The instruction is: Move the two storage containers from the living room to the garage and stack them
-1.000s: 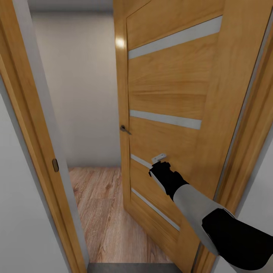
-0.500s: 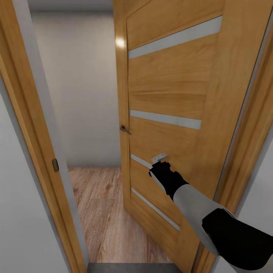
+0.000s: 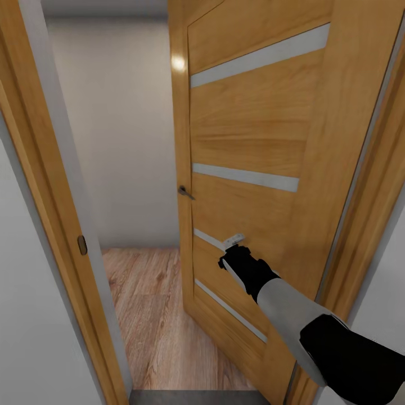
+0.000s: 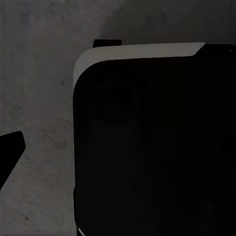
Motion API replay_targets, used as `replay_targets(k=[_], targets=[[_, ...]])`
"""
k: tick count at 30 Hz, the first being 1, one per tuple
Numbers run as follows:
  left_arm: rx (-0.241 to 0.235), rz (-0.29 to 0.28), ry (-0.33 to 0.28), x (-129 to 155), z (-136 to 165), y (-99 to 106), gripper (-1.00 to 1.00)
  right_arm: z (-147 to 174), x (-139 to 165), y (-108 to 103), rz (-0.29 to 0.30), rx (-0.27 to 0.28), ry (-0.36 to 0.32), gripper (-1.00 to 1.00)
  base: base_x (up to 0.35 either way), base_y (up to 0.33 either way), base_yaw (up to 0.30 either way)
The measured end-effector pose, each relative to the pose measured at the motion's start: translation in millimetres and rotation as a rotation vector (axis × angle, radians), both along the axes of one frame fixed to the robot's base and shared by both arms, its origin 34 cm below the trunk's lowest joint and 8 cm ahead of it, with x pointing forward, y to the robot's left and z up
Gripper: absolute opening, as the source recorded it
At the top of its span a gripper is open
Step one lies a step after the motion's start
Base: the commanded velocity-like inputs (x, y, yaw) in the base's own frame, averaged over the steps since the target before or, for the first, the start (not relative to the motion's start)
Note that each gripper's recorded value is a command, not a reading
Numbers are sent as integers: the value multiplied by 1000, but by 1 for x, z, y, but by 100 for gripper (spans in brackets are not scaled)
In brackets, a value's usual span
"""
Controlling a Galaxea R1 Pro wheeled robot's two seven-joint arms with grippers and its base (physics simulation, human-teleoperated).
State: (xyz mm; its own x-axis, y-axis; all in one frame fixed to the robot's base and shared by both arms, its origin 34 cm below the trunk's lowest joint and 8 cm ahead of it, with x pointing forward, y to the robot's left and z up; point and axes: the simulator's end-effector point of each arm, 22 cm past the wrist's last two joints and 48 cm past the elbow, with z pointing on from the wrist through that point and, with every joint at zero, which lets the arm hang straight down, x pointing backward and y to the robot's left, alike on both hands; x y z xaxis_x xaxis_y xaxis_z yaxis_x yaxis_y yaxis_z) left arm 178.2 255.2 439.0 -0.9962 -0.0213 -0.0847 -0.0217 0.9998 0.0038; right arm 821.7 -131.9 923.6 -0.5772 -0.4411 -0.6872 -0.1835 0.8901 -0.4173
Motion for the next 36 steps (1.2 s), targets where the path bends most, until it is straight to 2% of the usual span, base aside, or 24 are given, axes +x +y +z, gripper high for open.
replay_targets(k=[36], targets=[[0,0,0,0,0,0,100,0,0,3,7,5,0,100,0,0,0]])
